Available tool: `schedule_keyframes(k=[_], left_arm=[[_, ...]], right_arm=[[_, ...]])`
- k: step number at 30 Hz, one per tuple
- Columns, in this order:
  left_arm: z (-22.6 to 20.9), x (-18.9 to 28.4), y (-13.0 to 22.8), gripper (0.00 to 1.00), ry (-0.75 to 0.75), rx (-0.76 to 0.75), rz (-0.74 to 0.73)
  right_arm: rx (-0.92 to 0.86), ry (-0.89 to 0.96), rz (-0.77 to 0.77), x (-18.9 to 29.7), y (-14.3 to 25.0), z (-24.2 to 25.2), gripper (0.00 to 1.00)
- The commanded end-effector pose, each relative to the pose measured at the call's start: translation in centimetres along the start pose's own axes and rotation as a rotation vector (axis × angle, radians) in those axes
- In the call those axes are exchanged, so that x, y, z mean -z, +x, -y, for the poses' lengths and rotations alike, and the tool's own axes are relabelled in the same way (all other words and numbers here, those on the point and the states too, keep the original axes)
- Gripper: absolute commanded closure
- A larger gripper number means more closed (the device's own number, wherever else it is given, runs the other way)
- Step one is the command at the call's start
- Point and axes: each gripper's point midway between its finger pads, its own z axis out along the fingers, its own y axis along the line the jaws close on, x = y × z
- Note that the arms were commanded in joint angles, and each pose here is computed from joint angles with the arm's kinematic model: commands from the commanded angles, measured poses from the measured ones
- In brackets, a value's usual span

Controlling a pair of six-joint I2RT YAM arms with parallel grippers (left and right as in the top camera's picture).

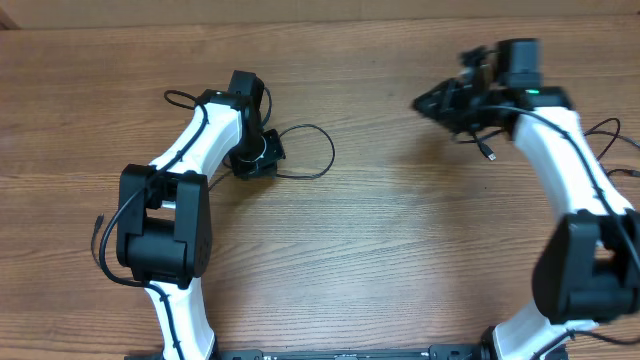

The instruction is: Untangle cables

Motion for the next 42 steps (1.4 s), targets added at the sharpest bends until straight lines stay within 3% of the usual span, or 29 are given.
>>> schedule_keyframes(k=[1,7,12,17,22,27,33,38,42], left_arm=[[0.3,-0.8,-0.4,0.96,0.001,0.057,0.009],[-2.6,0.1,0.2,0.96,-0.101,0.008,-0.035],[-7.6,3.3,0.7,0.96,-0.203,0.058,-0.114],[-11.8,3.9,2.8,0.95,-0.264,0.145,-0.228],[-14.4,2.0,6.2,0.96,-0.318,0.181,-0.329],[-17.1,0.2,6.5,0.94,-0.435,0.225,-0.272],[-14.7,-2.3,2.4,0.96,-0.279,0.240,-0.101],[-8.9,-3.4,-0.2,0.96,-0.011,0.189,-0.030],[-4.8,-3.9,-0.5,0.96,0.099,0.132,-0.014]], right_arm=[[-0.018,0.012,-0.080,-4.2,2.3,-1.1,0.72],[0.074,0.002,-0.186,-11.2,6.6,-3.2,0.71],[0.147,-0.025,-0.242,-16.2,10.0,-4.6,0.75],[0.107,0.013,-0.248,-20.1,12.8,-5.2,0.78],[0.127,0.116,-0.260,-21.6,15.2,-4.2,0.84],[-0.037,0.172,-0.389,-19.8,17.5,-3.1,0.94],[-0.159,0.248,-0.572,-17.2,21.2,-1.6,0.91],[-0.182,0.314,-0.647,-16.1,23.6,-1.2,0.89],[-0.187,0.345,-0.685,-15.5,24.8,-1.2,0.89]])
